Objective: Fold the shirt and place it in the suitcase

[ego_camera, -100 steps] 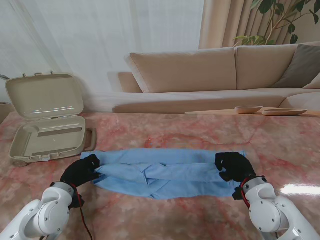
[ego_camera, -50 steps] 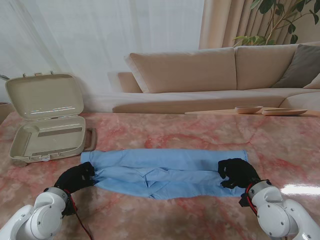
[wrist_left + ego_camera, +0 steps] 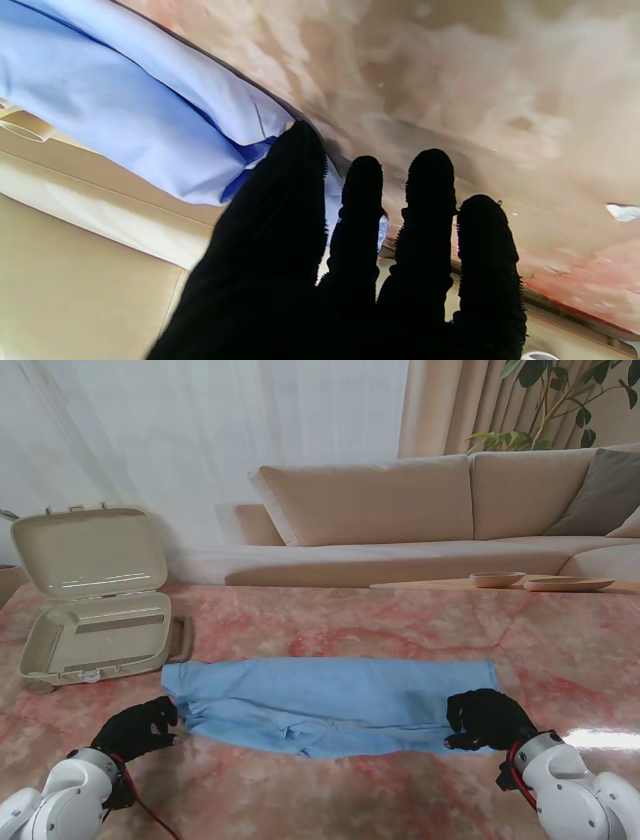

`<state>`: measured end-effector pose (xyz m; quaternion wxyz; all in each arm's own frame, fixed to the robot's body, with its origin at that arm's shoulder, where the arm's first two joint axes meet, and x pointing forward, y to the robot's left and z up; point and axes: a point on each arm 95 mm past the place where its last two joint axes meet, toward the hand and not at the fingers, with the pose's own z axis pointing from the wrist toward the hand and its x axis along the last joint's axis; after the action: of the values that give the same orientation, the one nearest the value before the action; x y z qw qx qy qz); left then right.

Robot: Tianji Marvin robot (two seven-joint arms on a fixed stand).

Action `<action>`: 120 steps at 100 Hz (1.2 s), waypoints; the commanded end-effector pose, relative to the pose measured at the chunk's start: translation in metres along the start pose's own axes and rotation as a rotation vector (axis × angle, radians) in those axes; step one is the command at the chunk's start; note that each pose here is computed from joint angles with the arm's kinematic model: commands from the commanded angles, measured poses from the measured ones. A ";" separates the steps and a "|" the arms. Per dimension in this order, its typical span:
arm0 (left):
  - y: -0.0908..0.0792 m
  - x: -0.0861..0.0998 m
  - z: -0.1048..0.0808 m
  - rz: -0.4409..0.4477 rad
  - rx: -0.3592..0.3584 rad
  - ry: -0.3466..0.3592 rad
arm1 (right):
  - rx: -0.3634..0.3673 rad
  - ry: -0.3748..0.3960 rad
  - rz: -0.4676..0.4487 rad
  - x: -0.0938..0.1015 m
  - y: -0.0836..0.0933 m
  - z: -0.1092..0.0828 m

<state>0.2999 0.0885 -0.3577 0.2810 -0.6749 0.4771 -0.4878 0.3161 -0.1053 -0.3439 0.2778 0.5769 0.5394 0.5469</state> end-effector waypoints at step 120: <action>0.019 0.039 0.036 -0.157 -0.210 0.133 | 0.131 -0.023 0.051 0.005 -0.020 0.031</action>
<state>0.3350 0.0412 -0.3600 0.1456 -0.6917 0.4853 -0.5146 0.3432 -0.0828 -0.3570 0.2410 0.5990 0.5502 0.5295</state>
